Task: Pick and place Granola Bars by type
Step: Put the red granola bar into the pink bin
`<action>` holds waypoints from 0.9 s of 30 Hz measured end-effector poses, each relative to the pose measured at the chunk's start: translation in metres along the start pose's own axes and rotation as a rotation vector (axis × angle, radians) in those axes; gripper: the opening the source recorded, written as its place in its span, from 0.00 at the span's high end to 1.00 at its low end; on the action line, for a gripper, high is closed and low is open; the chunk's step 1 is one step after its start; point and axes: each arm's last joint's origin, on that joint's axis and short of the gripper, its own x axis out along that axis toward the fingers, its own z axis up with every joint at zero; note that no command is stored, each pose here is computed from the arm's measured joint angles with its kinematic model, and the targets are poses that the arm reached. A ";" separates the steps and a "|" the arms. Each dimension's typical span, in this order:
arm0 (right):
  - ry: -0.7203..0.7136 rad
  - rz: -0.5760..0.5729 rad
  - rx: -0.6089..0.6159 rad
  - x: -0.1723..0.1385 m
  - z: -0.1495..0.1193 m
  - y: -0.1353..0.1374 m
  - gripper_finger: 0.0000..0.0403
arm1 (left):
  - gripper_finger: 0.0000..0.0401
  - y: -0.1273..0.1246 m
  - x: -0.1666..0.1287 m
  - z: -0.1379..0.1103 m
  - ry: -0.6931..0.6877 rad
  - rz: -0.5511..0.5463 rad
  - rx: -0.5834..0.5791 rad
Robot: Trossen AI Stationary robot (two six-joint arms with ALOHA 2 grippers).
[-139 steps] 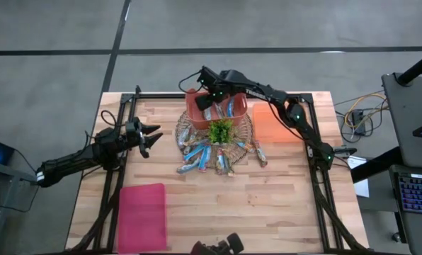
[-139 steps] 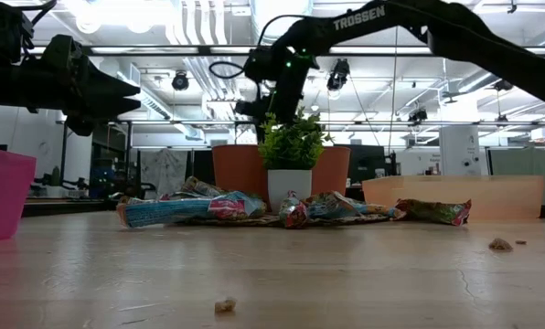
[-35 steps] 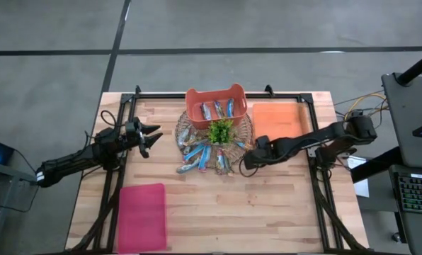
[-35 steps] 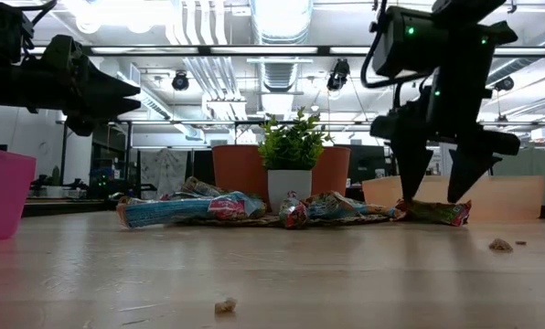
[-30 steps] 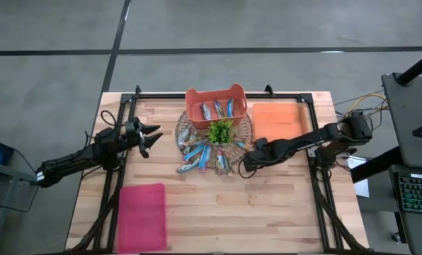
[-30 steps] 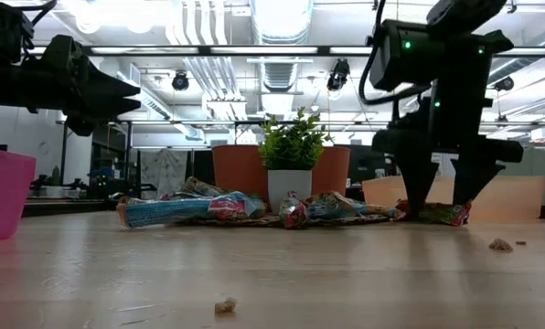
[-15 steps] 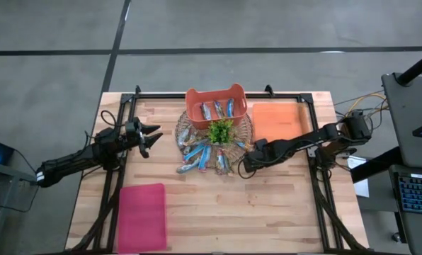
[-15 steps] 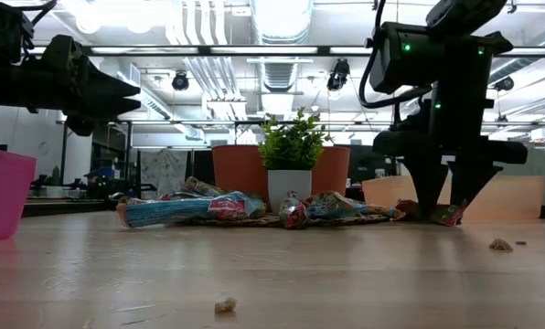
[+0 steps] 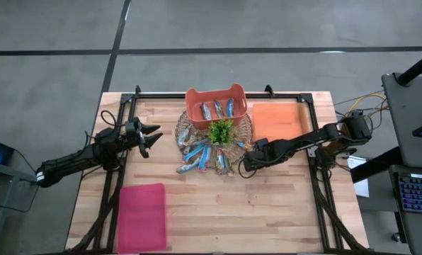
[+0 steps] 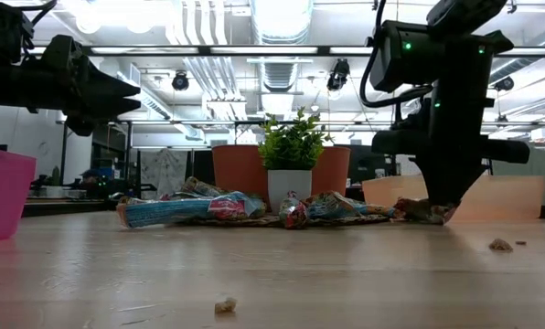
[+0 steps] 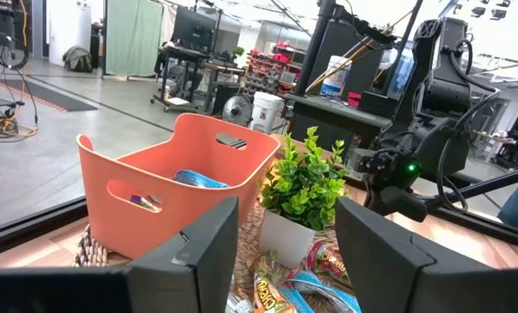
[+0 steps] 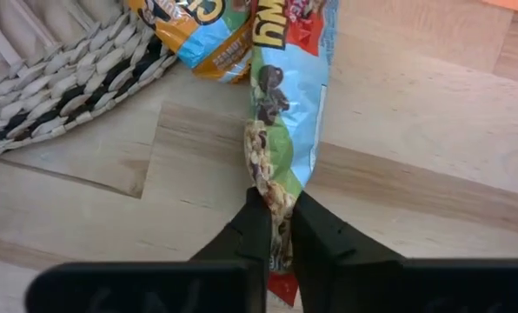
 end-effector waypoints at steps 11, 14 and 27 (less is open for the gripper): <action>-0.057 -0.056 -0.057 -0.027 0.006 0.005 0.97 | 0.57 0.000 0.000 0.000 0.000 0.000 0.000; -0.079 -0.028 -0.094 -0.040 0.010 0.011 0.97 | 0.57 0.000 0.000 0.000 0.000 0.000 0.000; -0.226 0.000 -0.295 -0.103 0.026 0.024 0.97 | 0.57 0.000 0.000 0.000 0.000 0.000 0.000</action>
